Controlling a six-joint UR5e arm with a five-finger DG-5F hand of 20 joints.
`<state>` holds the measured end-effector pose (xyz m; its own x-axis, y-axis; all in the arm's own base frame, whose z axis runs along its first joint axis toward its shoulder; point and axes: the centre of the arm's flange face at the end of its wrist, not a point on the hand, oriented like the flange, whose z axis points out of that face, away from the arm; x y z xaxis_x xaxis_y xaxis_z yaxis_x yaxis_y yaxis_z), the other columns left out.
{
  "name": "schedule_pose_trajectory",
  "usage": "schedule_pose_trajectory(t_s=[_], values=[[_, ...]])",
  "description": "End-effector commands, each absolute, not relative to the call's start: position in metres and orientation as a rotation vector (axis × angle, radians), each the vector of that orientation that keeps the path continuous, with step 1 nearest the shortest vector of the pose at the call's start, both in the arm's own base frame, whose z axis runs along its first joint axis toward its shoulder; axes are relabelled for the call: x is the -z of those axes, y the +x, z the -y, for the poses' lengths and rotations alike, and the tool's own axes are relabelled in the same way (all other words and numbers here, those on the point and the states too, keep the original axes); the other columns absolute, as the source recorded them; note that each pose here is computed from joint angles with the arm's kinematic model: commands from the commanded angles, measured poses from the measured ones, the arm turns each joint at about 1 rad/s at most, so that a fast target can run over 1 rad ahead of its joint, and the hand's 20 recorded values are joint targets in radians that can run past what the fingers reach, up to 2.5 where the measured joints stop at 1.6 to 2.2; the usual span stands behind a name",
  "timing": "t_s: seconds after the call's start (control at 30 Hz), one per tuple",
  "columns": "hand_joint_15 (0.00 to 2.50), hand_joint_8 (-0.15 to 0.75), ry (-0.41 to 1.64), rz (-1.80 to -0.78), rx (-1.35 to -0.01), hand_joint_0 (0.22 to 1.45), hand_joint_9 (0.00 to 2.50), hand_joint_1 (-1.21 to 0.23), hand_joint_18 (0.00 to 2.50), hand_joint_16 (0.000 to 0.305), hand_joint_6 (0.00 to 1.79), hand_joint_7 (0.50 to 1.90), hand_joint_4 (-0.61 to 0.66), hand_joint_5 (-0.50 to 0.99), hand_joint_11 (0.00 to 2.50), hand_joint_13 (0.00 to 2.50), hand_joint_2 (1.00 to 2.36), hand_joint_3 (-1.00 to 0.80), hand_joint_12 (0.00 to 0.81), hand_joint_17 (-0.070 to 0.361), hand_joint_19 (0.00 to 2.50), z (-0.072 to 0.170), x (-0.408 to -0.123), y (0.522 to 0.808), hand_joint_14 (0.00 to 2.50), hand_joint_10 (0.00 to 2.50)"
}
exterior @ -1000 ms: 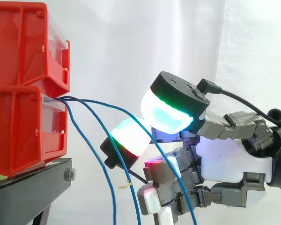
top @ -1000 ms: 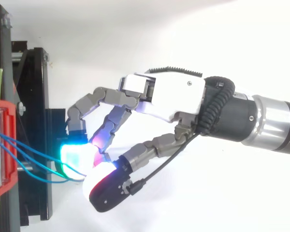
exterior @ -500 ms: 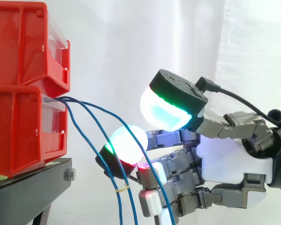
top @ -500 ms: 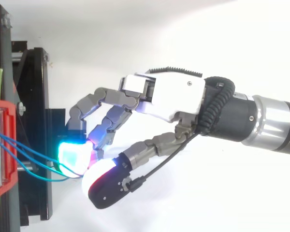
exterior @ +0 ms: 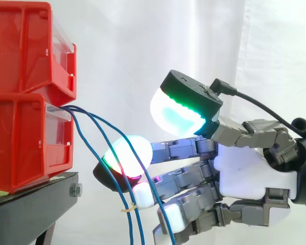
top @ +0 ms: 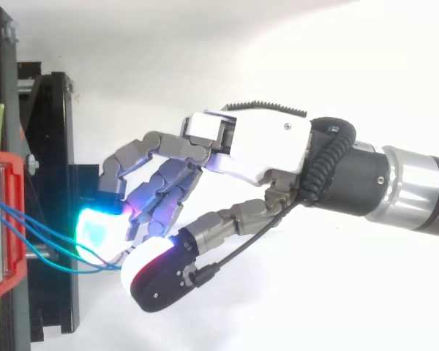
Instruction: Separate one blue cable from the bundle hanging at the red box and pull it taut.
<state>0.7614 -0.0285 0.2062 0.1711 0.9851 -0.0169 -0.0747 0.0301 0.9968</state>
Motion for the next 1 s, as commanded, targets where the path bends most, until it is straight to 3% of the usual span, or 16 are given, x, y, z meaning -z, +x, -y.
schedule_pose_trajectory(t_s=[0.0, 0.97], values=[[0.24, 0.353, 1.212, -1.04, -1.101, 0.54, 0.79, -0.69, 0.82, 0.041, 0.83, 0.81, 0.2, -0.22, 0.52, 1.35, 1.0, -0.5, 0.433, 0.092, 0.35, 0.0279, -0.2057, 0.7611, 0.01, 0.01], [0.28, 0.332, 1.327, -0.943, -1.295, 0.55, 0.69, -0.67, 0.74, 0.05, 0.82, 0.82, 0.2, -0.23, 0.54, 1.03, 1.0, -0.5, 0.446, 0.113, 0.43, 0.0224, -0.2074, 0.7628, 0.01, 0.01]])
